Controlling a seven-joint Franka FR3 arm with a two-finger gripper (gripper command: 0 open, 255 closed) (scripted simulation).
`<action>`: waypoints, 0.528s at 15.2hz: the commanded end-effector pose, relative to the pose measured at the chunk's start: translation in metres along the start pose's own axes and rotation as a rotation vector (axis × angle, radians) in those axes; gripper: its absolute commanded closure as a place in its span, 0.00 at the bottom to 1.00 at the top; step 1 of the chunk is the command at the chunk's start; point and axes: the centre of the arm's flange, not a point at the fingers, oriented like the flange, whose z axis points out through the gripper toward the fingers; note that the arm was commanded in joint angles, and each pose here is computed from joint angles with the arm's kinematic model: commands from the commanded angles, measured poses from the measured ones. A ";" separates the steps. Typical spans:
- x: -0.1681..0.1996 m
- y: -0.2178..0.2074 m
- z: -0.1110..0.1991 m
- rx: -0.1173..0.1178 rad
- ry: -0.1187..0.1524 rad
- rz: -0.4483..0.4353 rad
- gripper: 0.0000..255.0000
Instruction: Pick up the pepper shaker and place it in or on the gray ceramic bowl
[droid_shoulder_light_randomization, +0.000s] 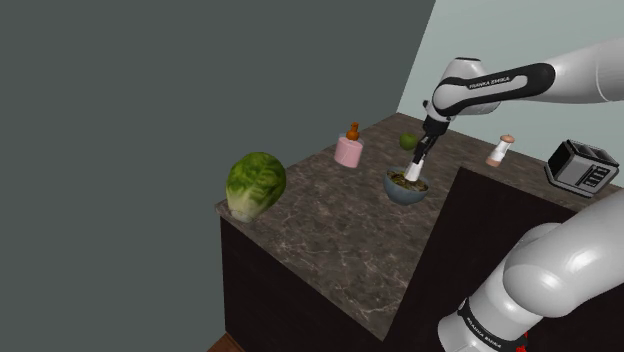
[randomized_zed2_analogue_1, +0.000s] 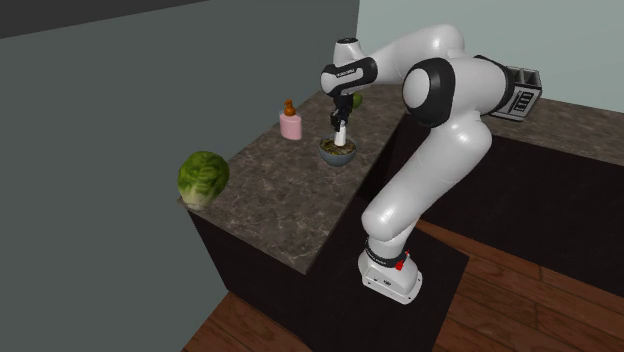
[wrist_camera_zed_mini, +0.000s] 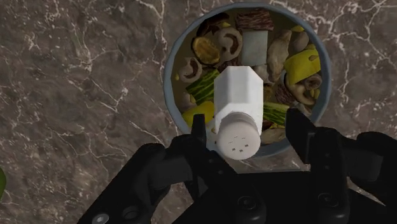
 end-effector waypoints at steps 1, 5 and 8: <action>0.000 0.000 0.001 0.001 -0.003 0.000 0.00; 0.000 -0.001 0.001 0.002 -0.003 -0.001 0.00; 0.000 -0.001 -0.038 0.002 -0.003 -0.001 0.00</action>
